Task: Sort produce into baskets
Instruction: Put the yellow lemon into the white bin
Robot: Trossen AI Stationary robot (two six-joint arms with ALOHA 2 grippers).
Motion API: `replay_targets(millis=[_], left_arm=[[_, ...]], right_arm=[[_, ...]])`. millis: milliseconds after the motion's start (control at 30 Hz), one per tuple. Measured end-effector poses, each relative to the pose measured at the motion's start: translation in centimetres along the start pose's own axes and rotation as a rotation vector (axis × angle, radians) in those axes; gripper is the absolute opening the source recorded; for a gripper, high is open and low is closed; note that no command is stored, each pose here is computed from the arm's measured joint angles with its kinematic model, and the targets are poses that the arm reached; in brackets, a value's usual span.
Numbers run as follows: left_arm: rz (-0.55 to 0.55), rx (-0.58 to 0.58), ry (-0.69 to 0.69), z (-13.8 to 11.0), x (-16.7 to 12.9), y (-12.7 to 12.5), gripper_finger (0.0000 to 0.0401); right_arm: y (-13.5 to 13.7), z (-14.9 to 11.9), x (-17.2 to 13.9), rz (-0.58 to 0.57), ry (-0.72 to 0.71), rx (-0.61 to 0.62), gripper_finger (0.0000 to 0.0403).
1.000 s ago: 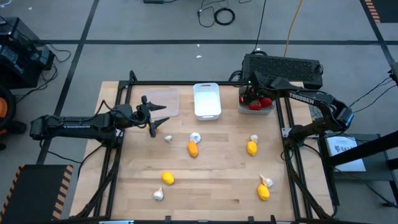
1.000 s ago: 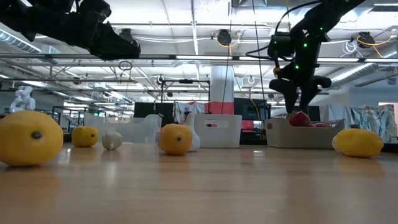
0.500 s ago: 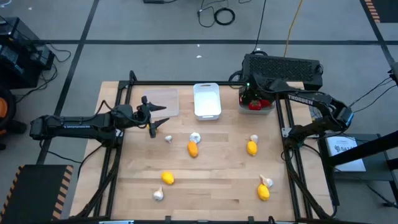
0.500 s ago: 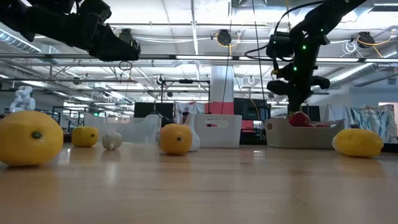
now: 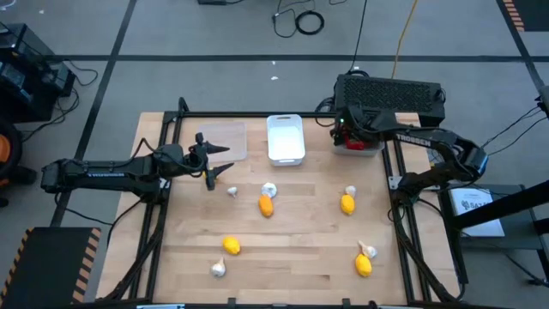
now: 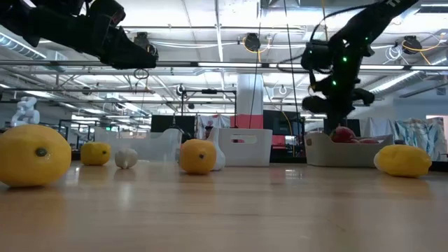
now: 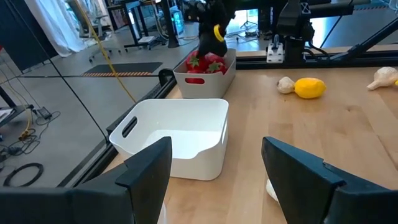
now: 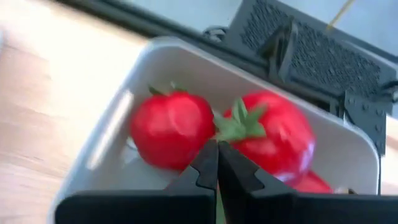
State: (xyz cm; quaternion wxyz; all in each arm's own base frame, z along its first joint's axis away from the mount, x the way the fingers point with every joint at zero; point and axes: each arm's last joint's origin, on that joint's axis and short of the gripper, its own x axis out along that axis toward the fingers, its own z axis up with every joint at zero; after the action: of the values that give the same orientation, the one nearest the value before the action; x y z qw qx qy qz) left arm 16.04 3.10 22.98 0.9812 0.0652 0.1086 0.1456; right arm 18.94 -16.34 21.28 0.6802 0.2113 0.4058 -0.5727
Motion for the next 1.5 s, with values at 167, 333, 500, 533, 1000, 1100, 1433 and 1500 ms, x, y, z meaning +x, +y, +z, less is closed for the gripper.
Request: replay_targets(millis=[167,333,500,533,1000,1100,1433,1500], left_arm=[[0.000,-0.002,-0.001,0.0,0.0,0.0,0.0255],[-0.012,-0.003,-0.002,0.0,0.0,0.0,0.0255],[-0.069,-0.028,-0.021,0.5,0.0,-0.1,0.0255],[-0.087,-0.030,-0.029,0.6,-0.1,-0.2,0.0255],[-0.204,-0.047,-0.100,2.9,-0.6,-1.2,0.0255],[-0.226,-0.045,-0.122,3.3,-0.7,-1.5,0.0255],[-0.262,-0.040,-0.138,3.5,-0.9,-2.1,0.0255],[-0.262,-0.040,-0.139,3.5,-0.9,-2.1,0.0255]], right_arm=[[1.2,1.1,-1.5,0.119,-0.022,-0.018,0.0001],[4.0,0.8,-3.4,0.360,-0.026,-0.076,0.0001],[7.6,-0.7,-6.2,0.604,-0.083,-0.167,0.0001],[8.4,-1.1,-6.9,0.651,-0.103,-0.186,0.0002],[18.0,-10.5,-14.0,1.087,-0.344,-0.584,0.0094],[19.9,-12.6,-13.9,1.135,-0.357,-0.613,0.0133],[25.9,-12.6,-15.1,1.097,-0.198,-0.545,0.0251],[26.6,-12.0,-15.7,1.031,-0.143,-0.557,0.0265]])
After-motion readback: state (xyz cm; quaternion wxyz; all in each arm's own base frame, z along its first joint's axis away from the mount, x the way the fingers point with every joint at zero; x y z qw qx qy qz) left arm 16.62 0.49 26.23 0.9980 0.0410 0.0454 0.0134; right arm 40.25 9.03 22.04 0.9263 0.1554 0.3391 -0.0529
